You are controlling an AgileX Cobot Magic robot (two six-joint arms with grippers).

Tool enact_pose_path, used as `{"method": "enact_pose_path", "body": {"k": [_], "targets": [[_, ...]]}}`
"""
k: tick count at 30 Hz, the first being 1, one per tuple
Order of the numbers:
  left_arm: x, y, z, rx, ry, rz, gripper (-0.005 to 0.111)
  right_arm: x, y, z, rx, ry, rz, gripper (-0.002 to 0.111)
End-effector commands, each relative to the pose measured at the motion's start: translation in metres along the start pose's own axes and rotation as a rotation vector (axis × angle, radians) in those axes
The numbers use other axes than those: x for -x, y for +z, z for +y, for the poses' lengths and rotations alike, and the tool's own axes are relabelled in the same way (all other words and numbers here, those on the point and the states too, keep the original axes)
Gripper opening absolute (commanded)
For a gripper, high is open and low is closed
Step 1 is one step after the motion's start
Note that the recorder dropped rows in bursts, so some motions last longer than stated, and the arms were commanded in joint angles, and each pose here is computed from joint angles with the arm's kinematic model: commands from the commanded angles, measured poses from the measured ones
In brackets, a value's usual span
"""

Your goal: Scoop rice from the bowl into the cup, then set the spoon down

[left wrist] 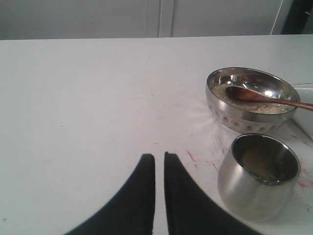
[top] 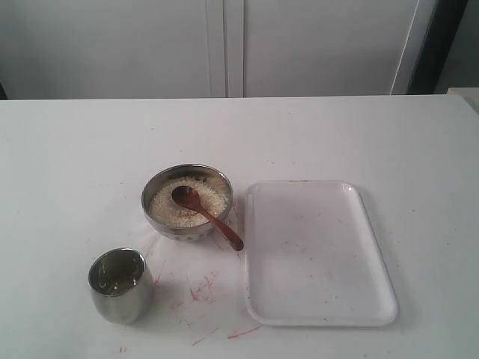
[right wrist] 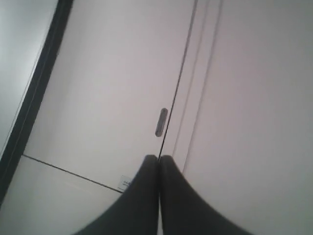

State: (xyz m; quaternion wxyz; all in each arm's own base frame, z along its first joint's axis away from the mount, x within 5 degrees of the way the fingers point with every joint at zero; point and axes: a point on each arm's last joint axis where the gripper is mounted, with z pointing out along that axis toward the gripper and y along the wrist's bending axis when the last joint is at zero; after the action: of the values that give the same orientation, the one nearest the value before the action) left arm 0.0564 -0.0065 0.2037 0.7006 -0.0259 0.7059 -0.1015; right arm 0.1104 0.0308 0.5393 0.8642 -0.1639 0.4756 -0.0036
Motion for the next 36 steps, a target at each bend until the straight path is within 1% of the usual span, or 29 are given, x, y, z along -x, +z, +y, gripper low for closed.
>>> {"method": "enact_pose_path", "body": {"k": [1,3,8,13,15,16,18,20,21,22,23,27,28,29,30,32,36], "targets": [[0.003,0.0,0.0,0.0,-0.008,-0.01,0.014,-0.006,0.001,0.011,0.078,-0.169,-0.032,0.0],[0.003,0.0,0.0,0.0,-0.008,-0.01,0.014,-0.012,0.001,0.016,0.111,-0.207,-0.042,0.0],[0.003,0.0,0.0,0.0,-0.008,-0.01,0.014,-0.028,0.001,0.024,0.135,-0.251,-0.032,0.0],[0.003,0.0,0.0,0.0,-0.008,-0.01,0.014,-0.044,0.0,0.03,0.144,-0.409,-0.025,0.0],[0.003,0.0,0.0,0.0,-0.008,-0.01,0.014,-0.048,-0.001,0.032,0.142,-0.43,-0.026,0.0],[0.003,0.0,0.0,0.0,-0.008,-0.01,0.014,-0.048,-0.001,0.033,0.142,-0.417,-0.024,0.0],[0.003,0.0,0.0,0.0,-0.008,-0.01,0.014,-0.05,0.0,0.034,0.136,-0.324,0.016,0.0],[0.003,0.0,0.0,0.0,-0.008,-0.01,0.014,-0.055,-0.001,0.036,0.136,-0.21,0.096,0.0],[0.003,0.0,0.0,0.0,-0.008,-0.01,0.014,-0.06,-0.002,0.039,0.14,-0.12,0.169,0.0],[0.003,0.0,0.0,0.0,-0.008,-0.01,0.014,-0.062,-0.003,0.04,0.146,-0.081,0.209,0.0],[0.003,0.0,0.0,0.0,-0.008,-0.01,0.014,-0.067,-0.005,0.044,0.165,-0.017,0.277,0.0],[0.003,0.0,0.0,0.0,-0.008,-0.01,0.014,-0.078,-0.013,0.06,0.262,0.117,0.48,0.0],[0.003,0.0,0.0,0.0,-0.008,-0.01,0.014,-0.08,-0.013,0.069,0.328,0.182,0.578,0.0],[0.003,0.0,0.0,0.0,-0.008,-0.01,0.014,-0.081,-0.013,0.072,0.355,0.183,0.618,0.0],[0.003,0.0,0.0,0.0,-0.008,-0.01,0.014,-0.081,-0.012,0.079,0.415,0.181,0.708,0.0],[0.003,0.0,0.0,0.0,-0.008,-0.01,0.014,-0.077,-0.004,0.088,0.505,0.194,0.813,0.0],[0.003,0.0,0.0,0.0,-0.008,-0.01,0.014,-0.074,0.007,0.097,0.577,0.202,0.918,0.0]]}}
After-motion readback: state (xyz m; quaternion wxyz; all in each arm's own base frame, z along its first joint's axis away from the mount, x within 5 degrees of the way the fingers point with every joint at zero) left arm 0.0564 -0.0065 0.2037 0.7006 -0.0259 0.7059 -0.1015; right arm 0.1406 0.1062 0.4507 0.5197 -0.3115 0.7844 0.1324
